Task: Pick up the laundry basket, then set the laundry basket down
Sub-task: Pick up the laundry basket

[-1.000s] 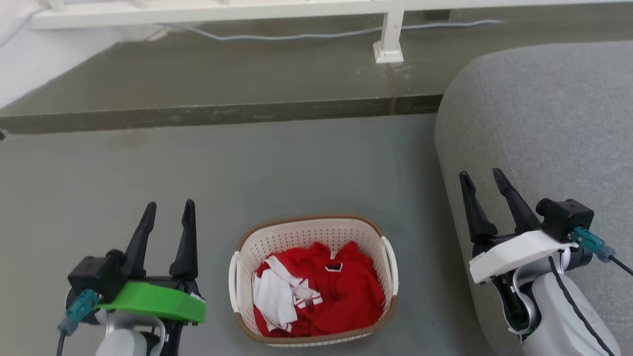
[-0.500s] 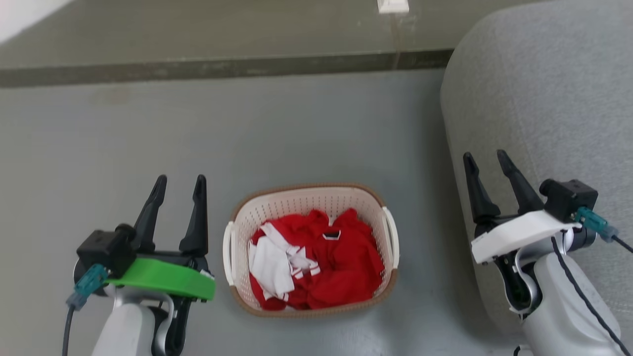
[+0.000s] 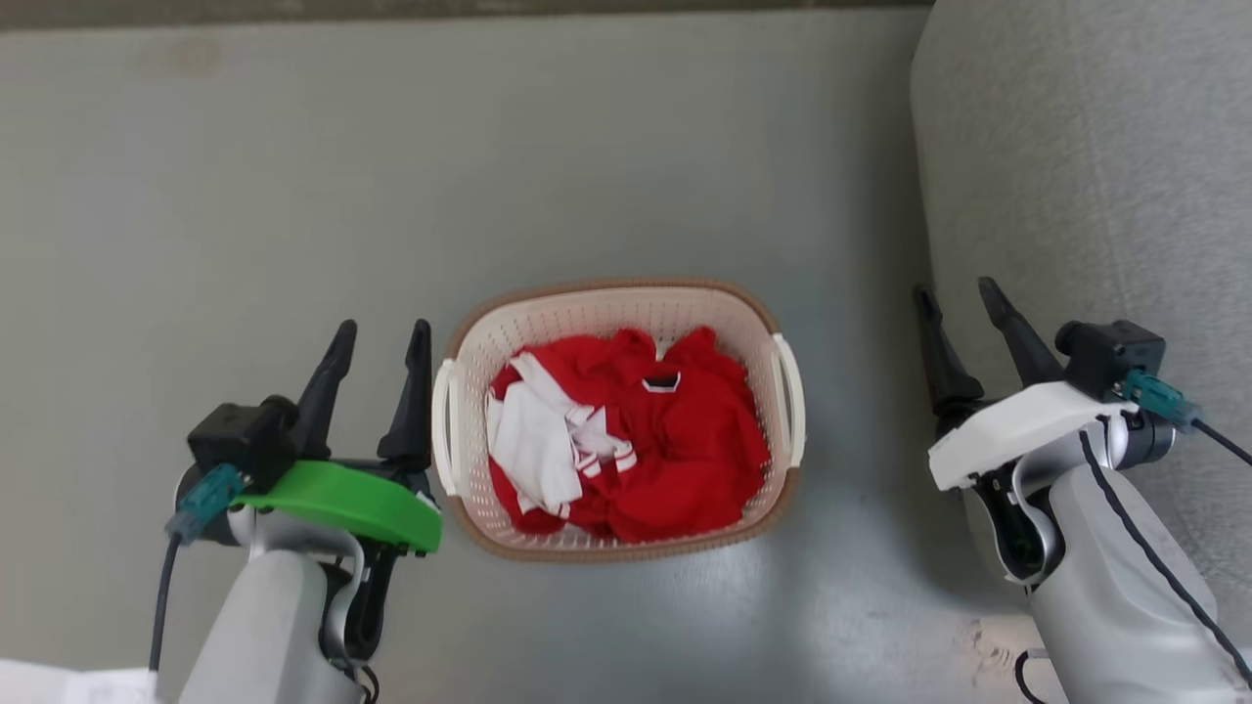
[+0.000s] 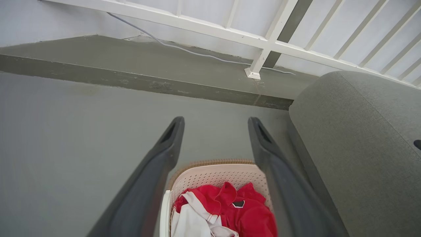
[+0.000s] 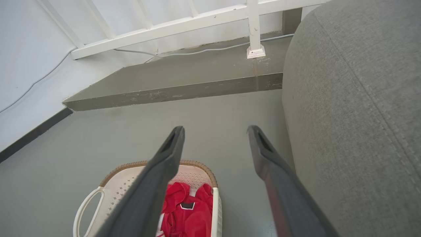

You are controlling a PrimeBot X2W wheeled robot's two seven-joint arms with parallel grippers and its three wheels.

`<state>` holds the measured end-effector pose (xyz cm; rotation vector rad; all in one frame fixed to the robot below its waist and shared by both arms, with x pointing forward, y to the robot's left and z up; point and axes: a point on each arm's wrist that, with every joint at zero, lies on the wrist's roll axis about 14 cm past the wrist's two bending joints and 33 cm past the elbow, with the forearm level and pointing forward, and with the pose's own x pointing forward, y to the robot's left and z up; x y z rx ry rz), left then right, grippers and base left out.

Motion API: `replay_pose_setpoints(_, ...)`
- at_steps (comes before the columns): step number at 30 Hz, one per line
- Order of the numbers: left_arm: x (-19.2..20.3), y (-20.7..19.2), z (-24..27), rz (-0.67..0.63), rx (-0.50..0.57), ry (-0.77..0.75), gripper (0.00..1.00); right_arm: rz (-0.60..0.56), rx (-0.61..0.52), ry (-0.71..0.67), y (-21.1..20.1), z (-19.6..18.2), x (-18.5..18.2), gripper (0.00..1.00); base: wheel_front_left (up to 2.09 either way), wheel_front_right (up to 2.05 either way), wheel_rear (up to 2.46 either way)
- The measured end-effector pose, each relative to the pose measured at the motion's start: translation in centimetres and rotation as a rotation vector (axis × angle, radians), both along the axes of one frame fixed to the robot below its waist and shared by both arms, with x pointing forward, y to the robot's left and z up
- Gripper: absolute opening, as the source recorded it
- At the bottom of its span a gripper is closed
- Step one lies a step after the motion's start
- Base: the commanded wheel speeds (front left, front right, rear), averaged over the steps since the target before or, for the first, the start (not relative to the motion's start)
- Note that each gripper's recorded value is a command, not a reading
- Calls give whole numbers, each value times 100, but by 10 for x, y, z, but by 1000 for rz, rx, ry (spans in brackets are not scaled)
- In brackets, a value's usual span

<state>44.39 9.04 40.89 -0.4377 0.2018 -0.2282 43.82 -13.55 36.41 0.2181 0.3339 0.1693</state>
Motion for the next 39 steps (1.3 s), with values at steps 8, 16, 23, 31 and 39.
replay_pose_setpoints(8, 6, -7, -44, -14, -17, 124, 100, 40, -4, 96, 10, -38, 6, 100, 0, 0, 0)
replay_pose_setpoints(16, 14, -10, -92, -24, -18, 250, 100, 82, -14, 199, 21, -80, 9, 100, 0, 0, 0)
replay_pose_setpoints(23, 21, -13, -128, -44, -7, 342, 100, 131, -12, 288, 34, -115, 9, 100, 0, 0, 0)
replay_pose_setpoints(31, 23, -16, -171, -46, -22, 462, 100, 180, -25, 405, 41, -158, 1, 100, 0, 0, 0)
replay_pose_setpoints(39, 13, -17, -216, -86, 15, 592, 100, 230, -30, 514, 52, -197, -6, 100, 0, 0, 0)
